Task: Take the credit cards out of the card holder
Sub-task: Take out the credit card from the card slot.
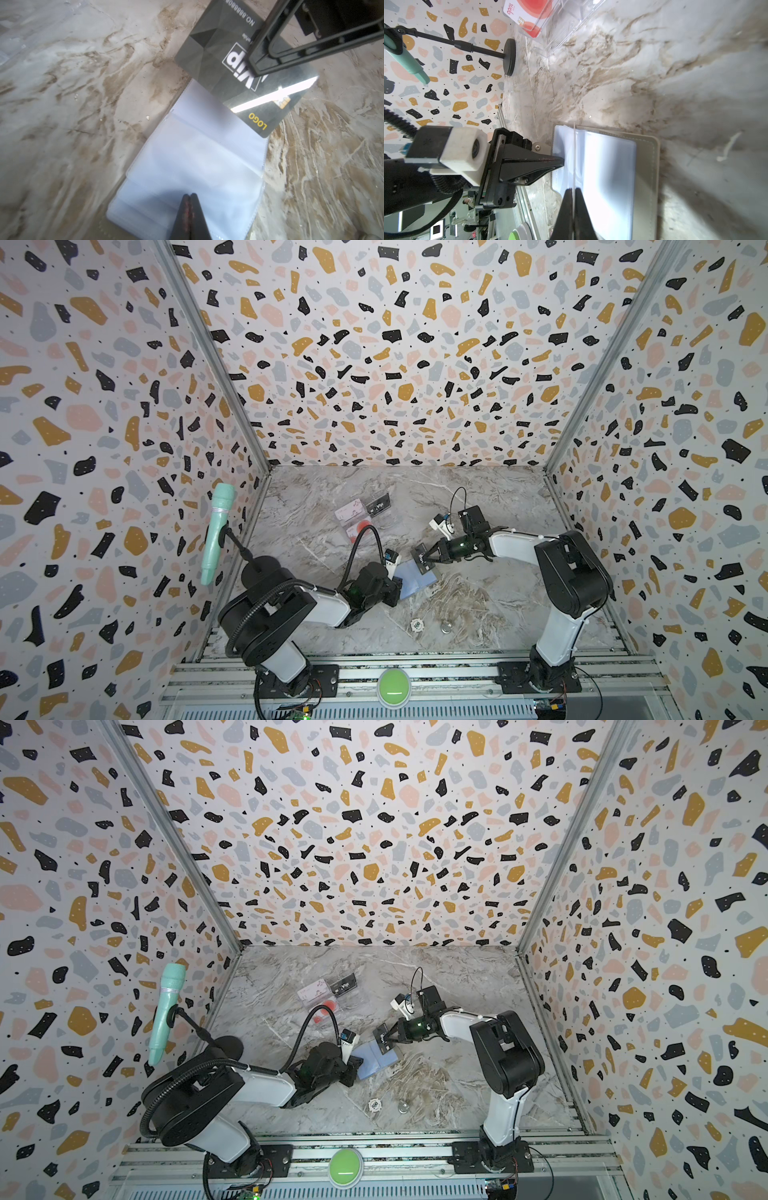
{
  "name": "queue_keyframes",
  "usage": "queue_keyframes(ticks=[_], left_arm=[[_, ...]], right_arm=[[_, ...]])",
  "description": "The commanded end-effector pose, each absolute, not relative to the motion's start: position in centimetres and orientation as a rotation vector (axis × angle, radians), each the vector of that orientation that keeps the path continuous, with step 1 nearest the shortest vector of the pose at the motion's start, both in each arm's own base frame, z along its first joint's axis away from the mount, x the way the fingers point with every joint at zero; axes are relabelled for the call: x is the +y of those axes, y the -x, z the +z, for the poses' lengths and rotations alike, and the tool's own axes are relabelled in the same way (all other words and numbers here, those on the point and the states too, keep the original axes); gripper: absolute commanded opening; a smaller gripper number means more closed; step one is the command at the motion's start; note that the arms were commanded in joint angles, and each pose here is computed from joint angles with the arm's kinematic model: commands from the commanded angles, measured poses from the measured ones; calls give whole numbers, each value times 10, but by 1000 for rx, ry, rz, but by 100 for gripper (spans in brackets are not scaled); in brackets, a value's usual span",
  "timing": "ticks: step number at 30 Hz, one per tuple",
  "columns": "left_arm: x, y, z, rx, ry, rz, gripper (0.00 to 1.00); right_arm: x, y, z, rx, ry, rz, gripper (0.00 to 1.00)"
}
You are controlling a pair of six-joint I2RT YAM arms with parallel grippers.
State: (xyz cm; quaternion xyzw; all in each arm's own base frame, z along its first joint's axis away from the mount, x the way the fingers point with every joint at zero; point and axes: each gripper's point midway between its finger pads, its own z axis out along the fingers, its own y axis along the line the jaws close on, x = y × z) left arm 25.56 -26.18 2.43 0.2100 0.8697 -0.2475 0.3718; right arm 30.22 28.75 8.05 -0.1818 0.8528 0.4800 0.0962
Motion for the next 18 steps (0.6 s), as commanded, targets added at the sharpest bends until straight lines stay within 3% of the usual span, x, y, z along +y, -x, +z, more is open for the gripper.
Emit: queue_keyframes(ticks=[1, 9, 15, 18], left_arm=[[-252, -248, 7, 2310, -527, -590, 11], [-251, -261, 46, 2211, -436, -598, 22], [-258, -268, 113, 2049, -425, -674, 58], [-269, -264, 157, 1925, -451, -800, 65]], right_arm=[[282, -309, 101, 2467, 562, 1338, 0], [263, -328, 130, 2386, 513, 1108, 0], [261, -321, 176, 2172, 545, 1157, 0], [265, -305, 207, 1999, 585, 1320, 0]])
